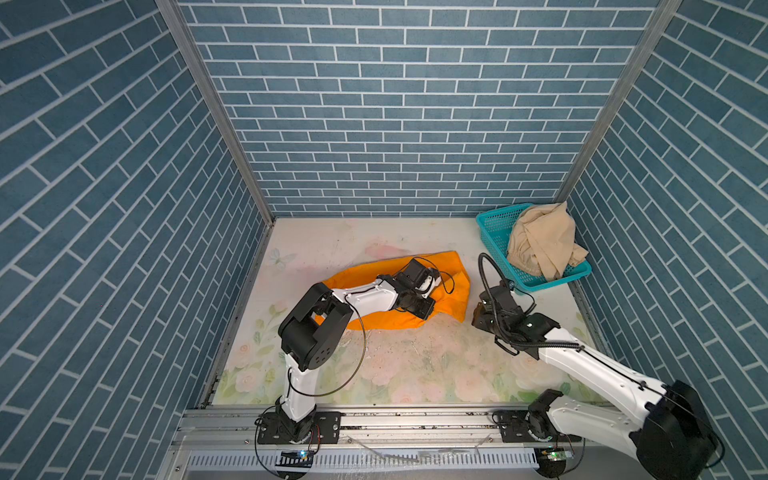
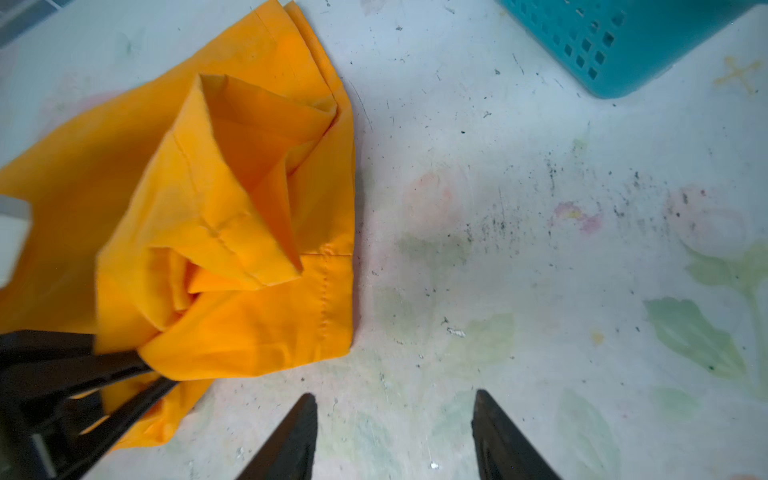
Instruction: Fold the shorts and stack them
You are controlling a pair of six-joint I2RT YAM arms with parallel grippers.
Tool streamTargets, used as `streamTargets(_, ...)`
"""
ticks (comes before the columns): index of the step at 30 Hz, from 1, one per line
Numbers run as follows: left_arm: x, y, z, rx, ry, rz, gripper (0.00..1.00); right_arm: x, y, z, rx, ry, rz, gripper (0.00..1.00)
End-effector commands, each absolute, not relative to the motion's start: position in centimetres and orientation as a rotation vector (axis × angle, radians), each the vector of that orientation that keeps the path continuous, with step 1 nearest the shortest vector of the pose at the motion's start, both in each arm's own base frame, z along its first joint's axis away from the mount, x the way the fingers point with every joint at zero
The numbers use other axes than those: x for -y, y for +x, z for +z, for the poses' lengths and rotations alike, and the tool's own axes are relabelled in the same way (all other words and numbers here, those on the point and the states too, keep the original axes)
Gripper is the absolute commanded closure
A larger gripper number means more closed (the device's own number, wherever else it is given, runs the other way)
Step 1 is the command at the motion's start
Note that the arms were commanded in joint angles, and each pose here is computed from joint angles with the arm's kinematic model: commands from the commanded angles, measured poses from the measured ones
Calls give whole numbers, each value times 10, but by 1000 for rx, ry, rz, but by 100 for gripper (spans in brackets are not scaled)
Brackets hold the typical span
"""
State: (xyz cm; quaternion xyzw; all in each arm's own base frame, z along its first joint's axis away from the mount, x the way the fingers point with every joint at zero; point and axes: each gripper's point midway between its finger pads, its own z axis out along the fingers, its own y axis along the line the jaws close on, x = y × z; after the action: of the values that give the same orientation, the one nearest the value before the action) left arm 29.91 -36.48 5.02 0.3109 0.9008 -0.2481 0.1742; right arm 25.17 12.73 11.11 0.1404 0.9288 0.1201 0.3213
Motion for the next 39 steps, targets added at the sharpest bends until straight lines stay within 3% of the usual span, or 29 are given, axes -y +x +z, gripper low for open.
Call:
streamTargets(1,361,286,54,-2560,880,-690,84,-136,229,89,-2496,431,492,38)
streamTargets(4,356,292,49,-2570,873,-635,88,-154,229,75,-2514,306,559,38)
streamTargets(9,361,299,55,-2556,894,-637,90,-149,232,55,-2636,42,229,36)
streamTargets(19,373,283,55,-2555,889,-722,88,-157,253,28,-2641,-13,147,39)
streamTargets(25,373,283,54,-2559,885,-730,87,-164,262,16,-2645,-44,128,52)
streamTargets(28,373,282,55,-2557,883,-726,84,-160,266,20,-2641,-40,81,76)
streamTargets(31,373,281,53,-2564,881,-722,76,-144,259,28,-2664,-18,-4,100)
streamTargets(33,372,281,53,-2567,879,-719,66,-135,252,35,-2678,8,-24,100)
streamTargets(36,372,280,53,-2568,881,-714,39,-121,235,39,-2734,57,-47,100)
streamTargets(39,371,280,56,-2573,876,-702,12,-109,217,42,-2803,108,-86,64)
